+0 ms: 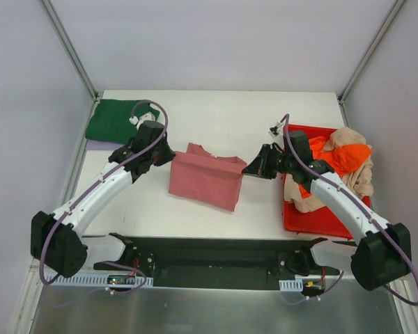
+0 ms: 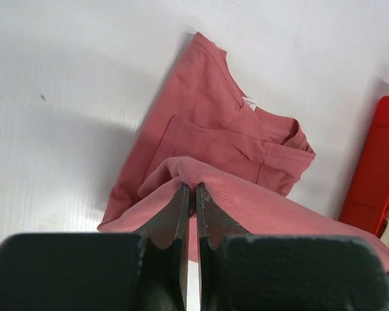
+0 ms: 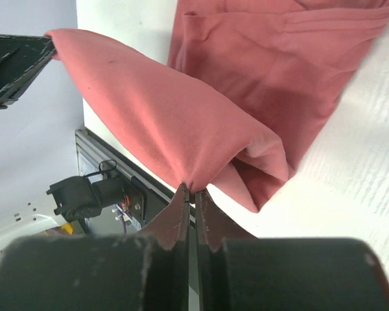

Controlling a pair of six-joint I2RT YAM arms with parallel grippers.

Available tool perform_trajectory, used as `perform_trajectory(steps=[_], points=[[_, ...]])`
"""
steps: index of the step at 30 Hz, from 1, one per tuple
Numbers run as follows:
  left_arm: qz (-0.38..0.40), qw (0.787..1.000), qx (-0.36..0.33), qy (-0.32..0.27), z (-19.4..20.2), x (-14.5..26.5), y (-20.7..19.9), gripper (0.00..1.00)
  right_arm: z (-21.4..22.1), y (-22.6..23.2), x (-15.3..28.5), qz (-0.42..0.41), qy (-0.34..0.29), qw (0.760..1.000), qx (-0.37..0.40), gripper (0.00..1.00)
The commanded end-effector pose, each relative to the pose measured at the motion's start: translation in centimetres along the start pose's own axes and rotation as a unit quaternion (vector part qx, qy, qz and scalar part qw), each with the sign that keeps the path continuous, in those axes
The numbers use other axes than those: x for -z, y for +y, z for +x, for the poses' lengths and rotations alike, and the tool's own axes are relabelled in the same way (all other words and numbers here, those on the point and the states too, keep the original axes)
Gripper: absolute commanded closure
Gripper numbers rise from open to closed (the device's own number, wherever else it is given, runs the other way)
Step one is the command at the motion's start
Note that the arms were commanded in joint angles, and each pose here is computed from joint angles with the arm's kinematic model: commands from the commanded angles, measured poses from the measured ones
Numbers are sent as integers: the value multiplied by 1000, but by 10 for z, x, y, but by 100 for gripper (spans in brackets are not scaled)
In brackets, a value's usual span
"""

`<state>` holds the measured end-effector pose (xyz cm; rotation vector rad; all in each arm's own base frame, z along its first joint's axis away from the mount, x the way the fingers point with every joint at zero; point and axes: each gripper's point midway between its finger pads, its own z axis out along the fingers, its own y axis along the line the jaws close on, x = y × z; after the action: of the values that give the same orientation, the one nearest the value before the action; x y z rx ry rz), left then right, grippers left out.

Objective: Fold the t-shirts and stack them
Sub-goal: Fold the long partially folded tshirt into a neat square

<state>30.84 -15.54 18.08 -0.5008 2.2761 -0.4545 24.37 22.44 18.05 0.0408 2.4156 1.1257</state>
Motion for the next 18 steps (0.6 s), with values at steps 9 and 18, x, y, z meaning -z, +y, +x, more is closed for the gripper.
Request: perform_trajectory(steps=[9,18], points=[[-5,1000,-24,18,-30,-64,-17,100,-38,-29,-32,-9,14,999,-45,97],[-35,997,-21,64,-21,-117,-8,100,-56,-63,-55,25,1,997,-71,84]])
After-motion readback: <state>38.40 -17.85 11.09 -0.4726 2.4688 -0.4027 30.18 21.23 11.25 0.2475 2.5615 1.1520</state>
